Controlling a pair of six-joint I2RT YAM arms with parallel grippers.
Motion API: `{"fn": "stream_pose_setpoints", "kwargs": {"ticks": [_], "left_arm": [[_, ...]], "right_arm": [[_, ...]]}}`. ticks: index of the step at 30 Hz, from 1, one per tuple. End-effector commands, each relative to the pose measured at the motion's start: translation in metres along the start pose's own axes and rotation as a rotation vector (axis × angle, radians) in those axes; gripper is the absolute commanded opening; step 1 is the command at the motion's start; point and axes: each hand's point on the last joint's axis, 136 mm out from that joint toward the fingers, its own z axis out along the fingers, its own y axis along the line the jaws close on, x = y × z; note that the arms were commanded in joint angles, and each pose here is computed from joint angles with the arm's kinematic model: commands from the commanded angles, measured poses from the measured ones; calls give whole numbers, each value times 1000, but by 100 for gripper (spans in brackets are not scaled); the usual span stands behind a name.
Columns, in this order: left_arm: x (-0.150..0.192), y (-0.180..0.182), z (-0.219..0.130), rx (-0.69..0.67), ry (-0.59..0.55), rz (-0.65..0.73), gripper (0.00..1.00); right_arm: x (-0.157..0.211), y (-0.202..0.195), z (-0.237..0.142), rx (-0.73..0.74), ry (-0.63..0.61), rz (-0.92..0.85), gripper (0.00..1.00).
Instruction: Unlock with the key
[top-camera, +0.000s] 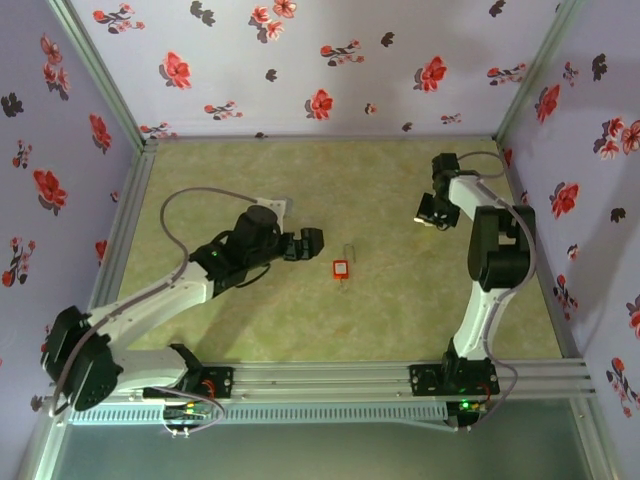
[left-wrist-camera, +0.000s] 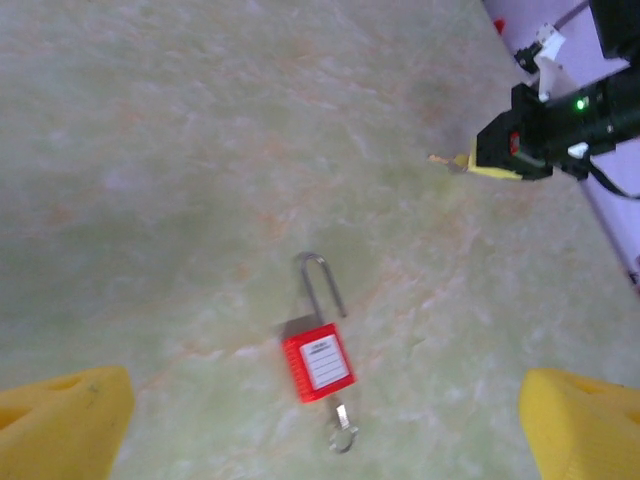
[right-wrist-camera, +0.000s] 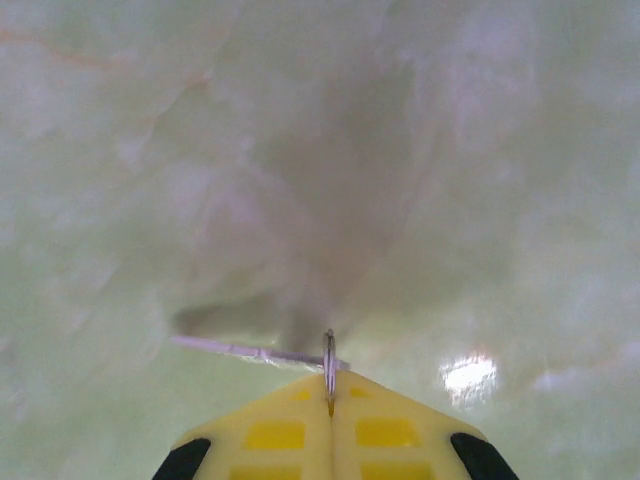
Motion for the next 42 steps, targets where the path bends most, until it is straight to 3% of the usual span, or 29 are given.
{"fn": "stream_pose_setpoints", "kwargs": {"ticks": [1,7,14,20,26,42], "left_arm": [[-23,-43,12,181,-57,-156,97],[-37,-82,42,340,-63,-294,94],[-39,-91,62,369,-38,-395,92],[-26,-98,78,418,79,-694,90],[-19,-100,78,412,142,-845,89],[-26,-94,101,489,126,-1099,81]], "right_arm": [[1,28,-44,-147,-79,25,0],[26,51,-92,-287,-144,36,0],[39,74,-129,-439,-168,20,0],[54,108,-168,-633,-223,-5,0],[80,144,-201,-837,-269,-62,0],[155,190,-227,-1046,-215,-215,0]]}}
